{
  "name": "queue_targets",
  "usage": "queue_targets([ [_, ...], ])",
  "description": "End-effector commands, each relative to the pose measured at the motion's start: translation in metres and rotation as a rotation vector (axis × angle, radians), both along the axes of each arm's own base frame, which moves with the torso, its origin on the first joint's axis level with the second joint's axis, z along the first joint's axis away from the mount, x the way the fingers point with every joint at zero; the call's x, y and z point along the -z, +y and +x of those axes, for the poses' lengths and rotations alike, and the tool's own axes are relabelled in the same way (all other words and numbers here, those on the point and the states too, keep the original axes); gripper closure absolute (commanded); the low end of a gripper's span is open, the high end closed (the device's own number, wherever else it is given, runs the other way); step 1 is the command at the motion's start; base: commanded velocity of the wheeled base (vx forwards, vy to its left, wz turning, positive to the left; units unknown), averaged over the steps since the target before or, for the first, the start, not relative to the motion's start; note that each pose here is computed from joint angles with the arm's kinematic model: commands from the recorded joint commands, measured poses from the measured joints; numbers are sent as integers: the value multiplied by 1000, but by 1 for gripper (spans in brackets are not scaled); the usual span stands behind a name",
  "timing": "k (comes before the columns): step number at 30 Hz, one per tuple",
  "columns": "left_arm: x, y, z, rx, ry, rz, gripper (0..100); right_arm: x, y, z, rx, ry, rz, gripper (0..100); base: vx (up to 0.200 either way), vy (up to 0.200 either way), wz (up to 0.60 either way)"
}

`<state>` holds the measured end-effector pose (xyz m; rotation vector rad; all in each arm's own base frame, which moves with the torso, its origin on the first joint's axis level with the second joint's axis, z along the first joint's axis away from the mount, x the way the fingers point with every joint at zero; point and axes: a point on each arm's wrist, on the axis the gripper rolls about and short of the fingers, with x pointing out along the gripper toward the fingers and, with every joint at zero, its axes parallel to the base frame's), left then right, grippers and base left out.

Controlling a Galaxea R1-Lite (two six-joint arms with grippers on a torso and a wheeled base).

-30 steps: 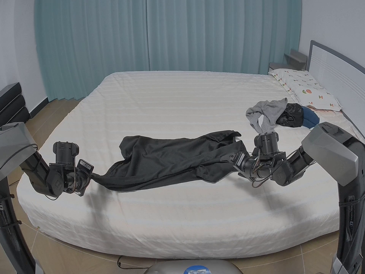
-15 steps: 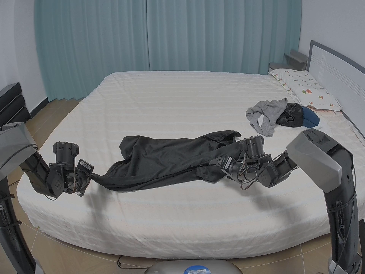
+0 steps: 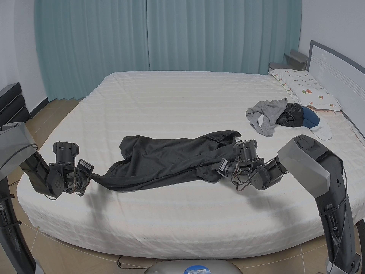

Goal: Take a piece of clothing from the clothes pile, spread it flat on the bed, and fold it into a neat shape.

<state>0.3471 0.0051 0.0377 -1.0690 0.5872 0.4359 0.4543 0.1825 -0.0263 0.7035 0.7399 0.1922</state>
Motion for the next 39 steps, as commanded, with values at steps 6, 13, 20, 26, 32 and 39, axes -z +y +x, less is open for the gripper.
queue_targets([
  [6, 1, 1, 0, -2, 2, 1, 100, -16, -10, -8, 28, -1, -13, 100, 0, 0, 0],
  [13, -5, 2, -2, -3, -7, 4, 100, -47, -41, -38, 55, 34, -24, 100, 0, 0, 0],
  [20, -6, -4, -18, 85, 56, 82, 100, -81, -76, -84, 21, 76, 15, 100, 0, 0, 0],
  [26, -5, -10, -27, 148, 105, 129, 100, -88, -92, -119, -20, 104, -25, 100, 0, 0, 0],
  [32, 9, -23, -50, 329, 327, 231, 100, -78, -115, -182, -167, 198, -126, 100, 0, 0, 0],
  [39, 22, -34, -70, 465, 410, 304, 100, -59, -118, -211, -238, 305, -194, 100, 0, 0, 0],
])
